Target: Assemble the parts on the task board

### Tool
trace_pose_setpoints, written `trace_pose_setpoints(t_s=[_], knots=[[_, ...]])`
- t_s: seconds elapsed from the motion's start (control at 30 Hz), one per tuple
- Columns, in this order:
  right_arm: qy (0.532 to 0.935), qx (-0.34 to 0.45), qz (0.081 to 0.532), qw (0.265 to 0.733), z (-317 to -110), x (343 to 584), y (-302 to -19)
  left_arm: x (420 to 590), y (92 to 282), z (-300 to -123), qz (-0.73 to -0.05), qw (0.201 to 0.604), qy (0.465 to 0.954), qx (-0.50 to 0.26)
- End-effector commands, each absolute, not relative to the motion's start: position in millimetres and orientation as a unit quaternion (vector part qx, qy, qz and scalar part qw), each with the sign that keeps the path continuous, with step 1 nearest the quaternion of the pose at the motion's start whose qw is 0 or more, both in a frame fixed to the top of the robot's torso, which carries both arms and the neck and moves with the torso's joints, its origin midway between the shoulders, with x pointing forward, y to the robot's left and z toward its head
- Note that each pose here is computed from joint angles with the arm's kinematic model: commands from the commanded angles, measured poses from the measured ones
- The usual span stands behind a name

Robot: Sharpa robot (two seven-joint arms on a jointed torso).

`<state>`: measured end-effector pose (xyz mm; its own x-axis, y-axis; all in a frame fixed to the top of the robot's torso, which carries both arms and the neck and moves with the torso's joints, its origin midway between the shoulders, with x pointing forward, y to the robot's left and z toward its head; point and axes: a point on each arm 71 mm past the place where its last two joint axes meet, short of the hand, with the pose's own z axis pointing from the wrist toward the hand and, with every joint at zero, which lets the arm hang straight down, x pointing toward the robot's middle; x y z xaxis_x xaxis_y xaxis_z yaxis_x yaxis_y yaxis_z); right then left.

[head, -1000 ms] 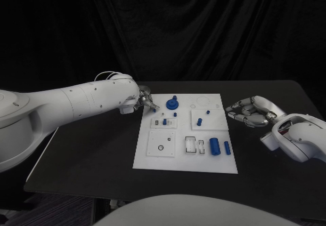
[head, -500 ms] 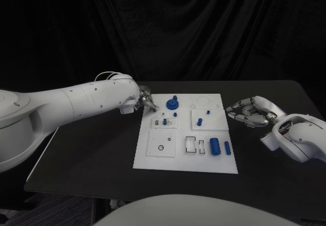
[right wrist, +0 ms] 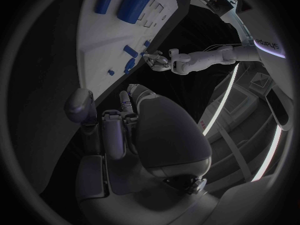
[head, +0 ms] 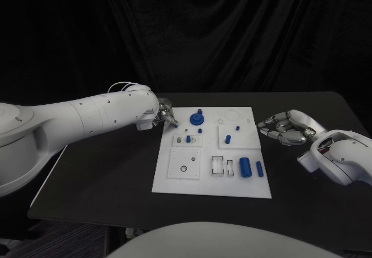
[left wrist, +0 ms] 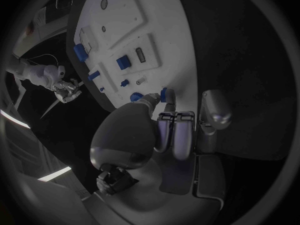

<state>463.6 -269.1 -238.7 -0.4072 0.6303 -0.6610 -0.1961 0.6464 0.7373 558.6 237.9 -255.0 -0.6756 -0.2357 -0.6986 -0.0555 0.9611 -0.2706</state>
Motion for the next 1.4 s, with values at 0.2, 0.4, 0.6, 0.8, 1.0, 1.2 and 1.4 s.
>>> trace_pose_setpoints(t_s=[0.2,0.4,0.6,0.8,1.0,1.2,1.4], knots=[[0.746,0.151,0.389,0.519,-240.6,462.5,-269.7,555.3,235.6,-256.7,-0.138,0.381,0.908,-0.104],[0.746,0.152,0.388,0.519,-240.7,462.3,-270.0,552.7,236.9,-255.9,-0.157,0.381,0.901,-0.135],[0.747,0.153,0.387,0.518,-240.8,461.9,-271.1,545.8,240.7,-254.2,-0.185,0.38,0.889,-0.174],[0.748,0.156,0.384,0.519,-240.8,461.5,-273.1,531.2,247.6,-252.3,-0.191,0.379,0.885,-0.19],[0.748,0.157,0.382,0.52,-240.9,461.6,-274.1,515.2,250.7,-250.1,-0.194,0.375,0.885,-0.197],[0.748,0.156,0.382,0.519,-241.2,462.1,-272.9,501.6,248.1,-248.5,-0.196,0.369,0.887,-0.198],[0.748,0.156,0.382,0.519,-241.2,462.1,-272.9,495.4,244.6,-246.9,-0.191,0.378,0.887,-0.181]])
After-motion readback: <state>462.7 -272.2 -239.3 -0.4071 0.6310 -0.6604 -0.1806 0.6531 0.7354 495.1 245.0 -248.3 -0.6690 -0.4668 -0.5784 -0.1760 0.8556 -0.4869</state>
